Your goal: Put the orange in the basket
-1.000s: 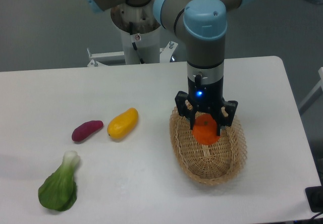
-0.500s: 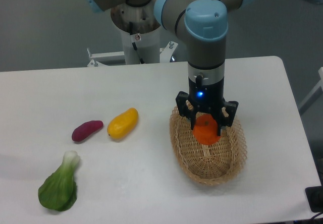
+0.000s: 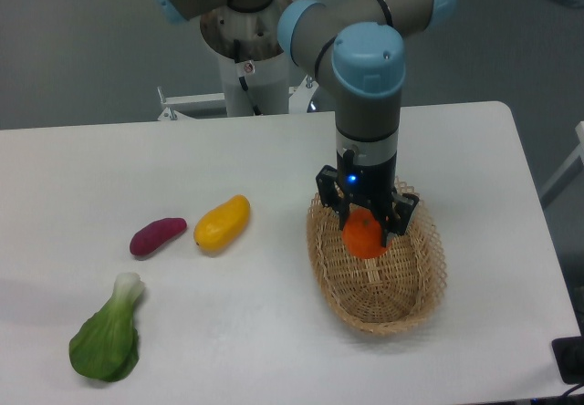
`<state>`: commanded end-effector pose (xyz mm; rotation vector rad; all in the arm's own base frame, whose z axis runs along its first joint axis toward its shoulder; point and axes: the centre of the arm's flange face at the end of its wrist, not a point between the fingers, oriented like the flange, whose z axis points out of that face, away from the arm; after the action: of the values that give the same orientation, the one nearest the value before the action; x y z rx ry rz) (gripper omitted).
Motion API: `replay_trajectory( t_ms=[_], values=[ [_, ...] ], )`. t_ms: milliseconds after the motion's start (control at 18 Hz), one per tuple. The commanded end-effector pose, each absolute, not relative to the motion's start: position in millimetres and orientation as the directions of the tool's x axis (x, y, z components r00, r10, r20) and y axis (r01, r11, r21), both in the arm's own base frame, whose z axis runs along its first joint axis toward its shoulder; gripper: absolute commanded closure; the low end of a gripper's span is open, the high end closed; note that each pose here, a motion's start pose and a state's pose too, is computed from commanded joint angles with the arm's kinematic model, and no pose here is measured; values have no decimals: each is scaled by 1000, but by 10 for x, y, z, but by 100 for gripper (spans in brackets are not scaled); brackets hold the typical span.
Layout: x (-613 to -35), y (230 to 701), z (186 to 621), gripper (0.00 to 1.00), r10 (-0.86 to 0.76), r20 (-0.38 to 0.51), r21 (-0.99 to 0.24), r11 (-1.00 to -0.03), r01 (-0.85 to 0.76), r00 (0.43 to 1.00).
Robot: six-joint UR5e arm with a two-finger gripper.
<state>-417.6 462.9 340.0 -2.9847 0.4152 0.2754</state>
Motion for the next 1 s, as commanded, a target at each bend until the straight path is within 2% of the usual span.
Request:
replay_trajectory(
  t_ms=[389, 778, 889, 1000],
  values=[
    [-4213, 4490, 2618, 41, -199, -83, -59, -977, -204, 976],
    [-4153, 4444, 2395, 40, -182, -57, -45, -982, -185, 982],
    [-4149, 4441, 2367, 36, -184, -55, -44, -982, -186, 981],
    [-4151, 4443, 2359, 35, -182, -54, -44, -982, -185, 982]
  ],
)
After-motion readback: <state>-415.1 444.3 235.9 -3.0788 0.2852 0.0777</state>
